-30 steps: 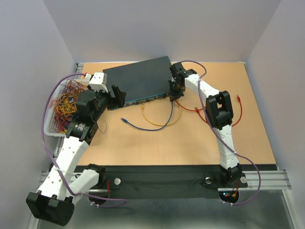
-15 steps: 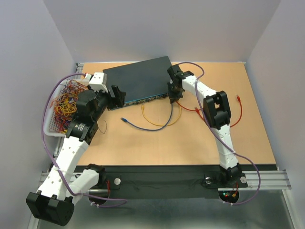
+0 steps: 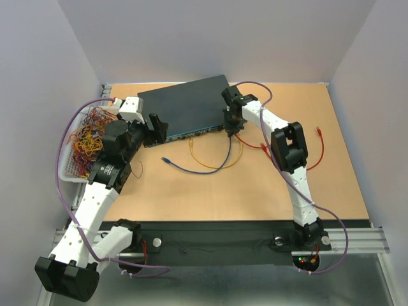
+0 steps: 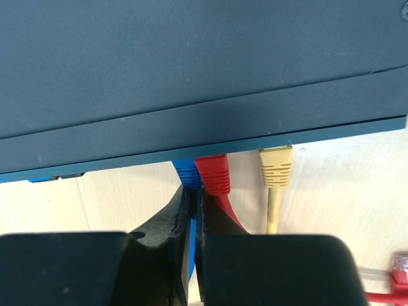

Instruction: Insert the plug into the switch port

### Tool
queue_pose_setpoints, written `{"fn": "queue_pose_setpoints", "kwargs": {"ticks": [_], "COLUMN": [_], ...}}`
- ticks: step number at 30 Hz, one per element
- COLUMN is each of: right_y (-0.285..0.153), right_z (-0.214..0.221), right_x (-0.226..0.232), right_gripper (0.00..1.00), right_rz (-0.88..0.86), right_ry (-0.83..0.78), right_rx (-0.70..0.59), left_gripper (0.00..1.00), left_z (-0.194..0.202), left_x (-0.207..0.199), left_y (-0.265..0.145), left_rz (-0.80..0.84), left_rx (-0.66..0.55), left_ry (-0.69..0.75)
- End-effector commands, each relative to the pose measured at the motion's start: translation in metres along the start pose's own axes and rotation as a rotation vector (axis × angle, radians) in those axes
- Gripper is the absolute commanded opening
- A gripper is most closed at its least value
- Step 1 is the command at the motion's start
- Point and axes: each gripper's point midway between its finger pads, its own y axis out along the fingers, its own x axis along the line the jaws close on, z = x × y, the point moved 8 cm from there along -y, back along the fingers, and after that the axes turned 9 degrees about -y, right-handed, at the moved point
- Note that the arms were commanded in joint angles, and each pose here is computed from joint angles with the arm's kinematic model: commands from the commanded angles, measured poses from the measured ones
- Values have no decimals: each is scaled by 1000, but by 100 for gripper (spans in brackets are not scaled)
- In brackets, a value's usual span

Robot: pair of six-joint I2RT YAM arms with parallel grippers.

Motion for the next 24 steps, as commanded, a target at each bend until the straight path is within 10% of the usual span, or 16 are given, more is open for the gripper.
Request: {"fn": "queue_pose_setpoints", "kwargs": {"ticks": [1, 24], "right_y": [-13, 24], "right_z": [-59, -84], "right_x": [-18, -37], "right_gripper": [1, 1], "right_rz": [97, 63], "right_ry": [62, 122], "right_rx": [-275, -315], "left_gripper": [87, 87], "left_z": [-2, 1], "left_x": [-1, -1], "left_y": [-3, 1], "left_rz": [11, 1], "left_rx": [-34, -16], "left_ry": [21, 27]}}
